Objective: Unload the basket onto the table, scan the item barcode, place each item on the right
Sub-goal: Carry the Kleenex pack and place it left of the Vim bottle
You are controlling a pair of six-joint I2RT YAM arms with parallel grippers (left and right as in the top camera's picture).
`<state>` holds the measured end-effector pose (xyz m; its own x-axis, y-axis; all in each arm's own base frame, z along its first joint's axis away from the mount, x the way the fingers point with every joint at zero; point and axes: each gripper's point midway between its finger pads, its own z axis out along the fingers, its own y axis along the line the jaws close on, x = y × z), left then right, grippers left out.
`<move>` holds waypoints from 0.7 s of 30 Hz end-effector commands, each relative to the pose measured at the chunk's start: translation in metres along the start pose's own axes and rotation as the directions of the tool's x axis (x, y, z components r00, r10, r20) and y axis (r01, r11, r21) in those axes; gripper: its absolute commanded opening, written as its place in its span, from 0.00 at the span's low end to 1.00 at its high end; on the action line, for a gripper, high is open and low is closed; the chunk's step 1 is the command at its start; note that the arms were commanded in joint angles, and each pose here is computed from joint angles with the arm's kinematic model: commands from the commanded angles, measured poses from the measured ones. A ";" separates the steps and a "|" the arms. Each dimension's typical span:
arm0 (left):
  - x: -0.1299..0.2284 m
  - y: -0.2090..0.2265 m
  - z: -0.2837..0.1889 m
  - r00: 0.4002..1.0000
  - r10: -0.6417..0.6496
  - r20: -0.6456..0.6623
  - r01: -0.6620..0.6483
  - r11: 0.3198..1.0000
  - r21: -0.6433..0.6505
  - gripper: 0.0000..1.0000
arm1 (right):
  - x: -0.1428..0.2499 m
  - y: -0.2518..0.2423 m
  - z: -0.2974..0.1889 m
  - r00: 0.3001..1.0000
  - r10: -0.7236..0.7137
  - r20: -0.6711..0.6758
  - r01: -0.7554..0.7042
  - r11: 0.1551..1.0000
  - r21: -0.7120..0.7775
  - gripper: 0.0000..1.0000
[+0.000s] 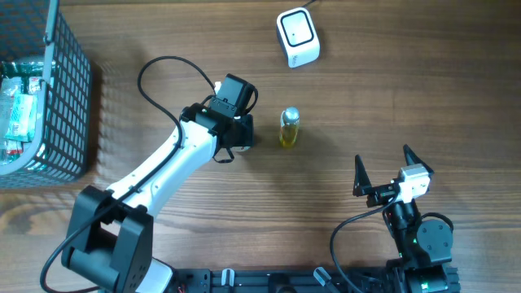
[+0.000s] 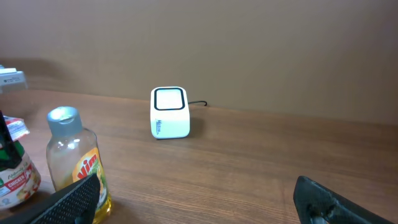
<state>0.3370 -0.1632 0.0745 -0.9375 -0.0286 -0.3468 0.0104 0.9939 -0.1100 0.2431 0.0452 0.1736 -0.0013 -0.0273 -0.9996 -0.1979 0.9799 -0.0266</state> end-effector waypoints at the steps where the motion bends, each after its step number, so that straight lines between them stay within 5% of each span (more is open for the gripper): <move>1: -0.001 0.002 0.002 1.000 -0.024 0.006 0.024 1.000 -0.012 0.42 | -0.001 -0.003 0.000 1.000 0.001 0.005 -0.001 1.000 0.013 1.00; 9: -0.006 -0.001 0.006 0.999 -0.026 0.024 0.026 1.000 -0.002 0.49 | -0.001 -0.003 0.000 1.000 0.001 0.005 -0.001 1.000 0.013 1.00; 14: -0.006 -0.002 0.010 0.999 -0.025 0.022 0.025 1.000 -0.003 0.74 | -0.001 -0.003 0.000 1.000 0.002 0.005 -0.002 1.000 0.013 1.00; 16: -0.005 -0.001 0.010 1.000 -0.025 0.018 0.025 1.000 -0.005 0.96 | -0.001 -0.003 0.000 1.000 0.002 0.005 -0.002 1.000 0.013 1.00; 21: -0.006 -0.001 0.010 1.000 -0.024 0.018 0.024 1.000 -0.006 1.00 | -0.001 -0.003 0.000 1.000 0.002 0.005 -0.002 1.000 0.013 1.00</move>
<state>0.3452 -0.1675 0.0715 -0.9298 -0.0534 -0.3641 -0.0066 0.9917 -0.1287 0.2431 0.0452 0.1736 -0.0017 -0.0274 -0.9996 -0.1979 0.9799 -0.0265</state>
